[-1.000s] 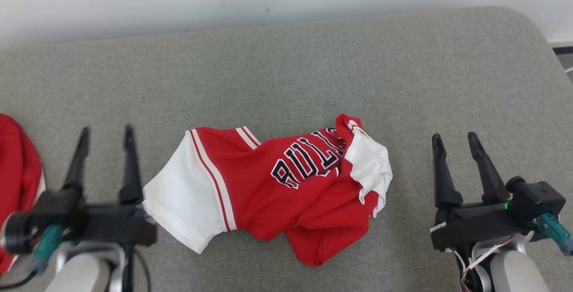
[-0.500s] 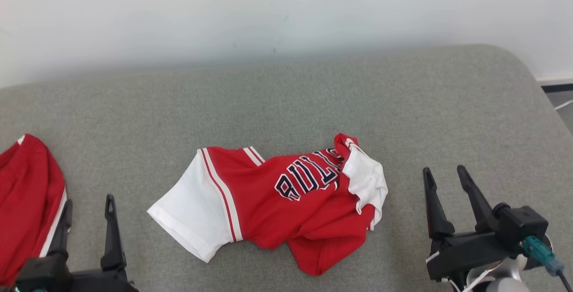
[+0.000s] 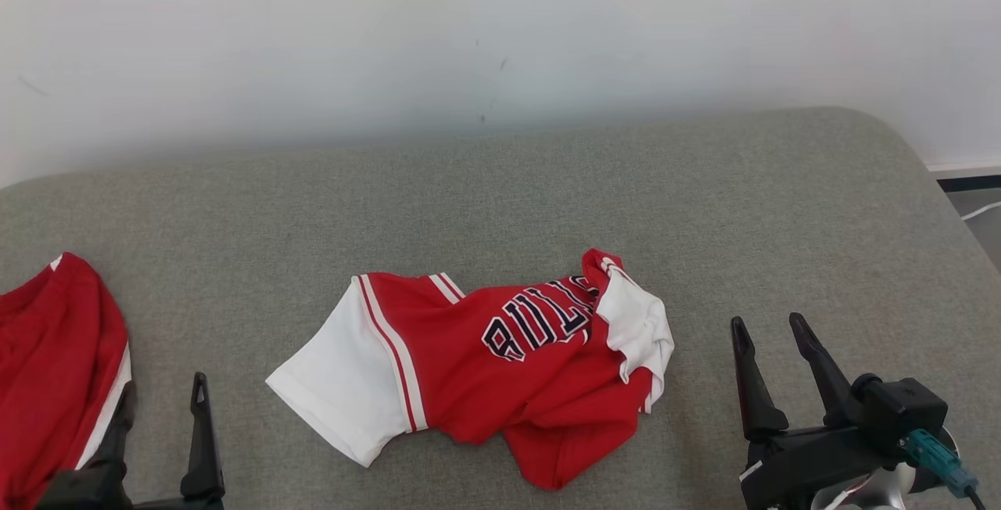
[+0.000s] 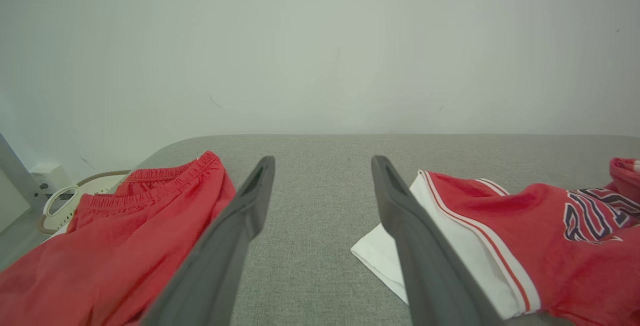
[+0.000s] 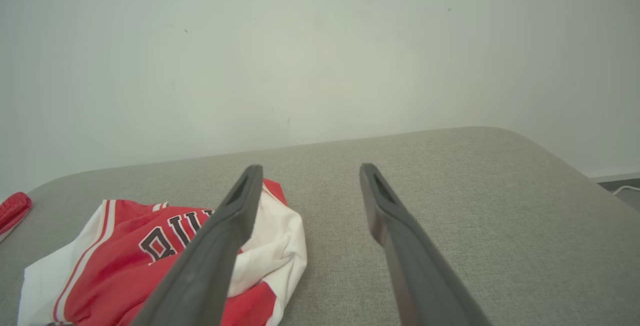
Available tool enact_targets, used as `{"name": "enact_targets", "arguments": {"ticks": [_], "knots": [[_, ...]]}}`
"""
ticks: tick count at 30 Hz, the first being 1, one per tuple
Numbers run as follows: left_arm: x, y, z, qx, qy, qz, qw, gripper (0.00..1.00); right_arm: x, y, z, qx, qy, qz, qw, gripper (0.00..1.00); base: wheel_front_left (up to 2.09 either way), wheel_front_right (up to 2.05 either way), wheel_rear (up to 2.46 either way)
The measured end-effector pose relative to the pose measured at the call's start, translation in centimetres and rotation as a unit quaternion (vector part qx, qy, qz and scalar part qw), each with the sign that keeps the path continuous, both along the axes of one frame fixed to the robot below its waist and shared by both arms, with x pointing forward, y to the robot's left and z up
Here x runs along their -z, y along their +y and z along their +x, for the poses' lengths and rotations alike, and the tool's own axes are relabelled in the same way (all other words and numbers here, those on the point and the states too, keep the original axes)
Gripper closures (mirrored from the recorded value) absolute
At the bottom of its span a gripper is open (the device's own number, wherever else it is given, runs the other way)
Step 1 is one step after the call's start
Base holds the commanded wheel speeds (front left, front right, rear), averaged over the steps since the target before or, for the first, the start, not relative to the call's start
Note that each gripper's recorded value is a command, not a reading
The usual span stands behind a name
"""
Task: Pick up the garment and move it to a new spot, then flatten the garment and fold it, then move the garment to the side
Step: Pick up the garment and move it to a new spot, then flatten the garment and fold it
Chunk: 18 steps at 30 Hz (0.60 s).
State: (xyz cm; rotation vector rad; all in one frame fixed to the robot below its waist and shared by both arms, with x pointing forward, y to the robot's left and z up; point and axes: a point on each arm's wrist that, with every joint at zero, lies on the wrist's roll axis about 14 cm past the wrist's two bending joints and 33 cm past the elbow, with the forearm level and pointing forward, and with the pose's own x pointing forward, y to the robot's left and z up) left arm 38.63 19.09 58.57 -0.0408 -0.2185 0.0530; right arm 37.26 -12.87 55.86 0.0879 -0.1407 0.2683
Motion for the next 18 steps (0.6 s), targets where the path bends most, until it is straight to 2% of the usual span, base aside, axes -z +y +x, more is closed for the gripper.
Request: {"name": "enact_targets", "arguments": {"ticks": [11, 15, 18], "knots": [[0.5, -0.2, 0.1, 0.005, 0.010, 0.000, 1.000, 0.00, 0.4, 0.7, 0.2, -0.014, 0.009, -0.009, 1.000, 0.00, 0.00, 0.00, 0.00], [0.6, -0.3, 0.5, 0.006, 0.011, -0.002, 1.000, 0.00, 1.3, 3.5, 0.1, -0.067, 0.026, -0.033, 0.997, 0.00, 0.00, 0.00, 0.00], [0.8, -0.4, 0.9, 0.006, 0.014, -0.004, 1.000, 0.00, 2.9, 6.4, -0.7, -0.124, 0.051, -0.054, 0.990, 0.00, 0.00, 0.00, 0.00]]}}
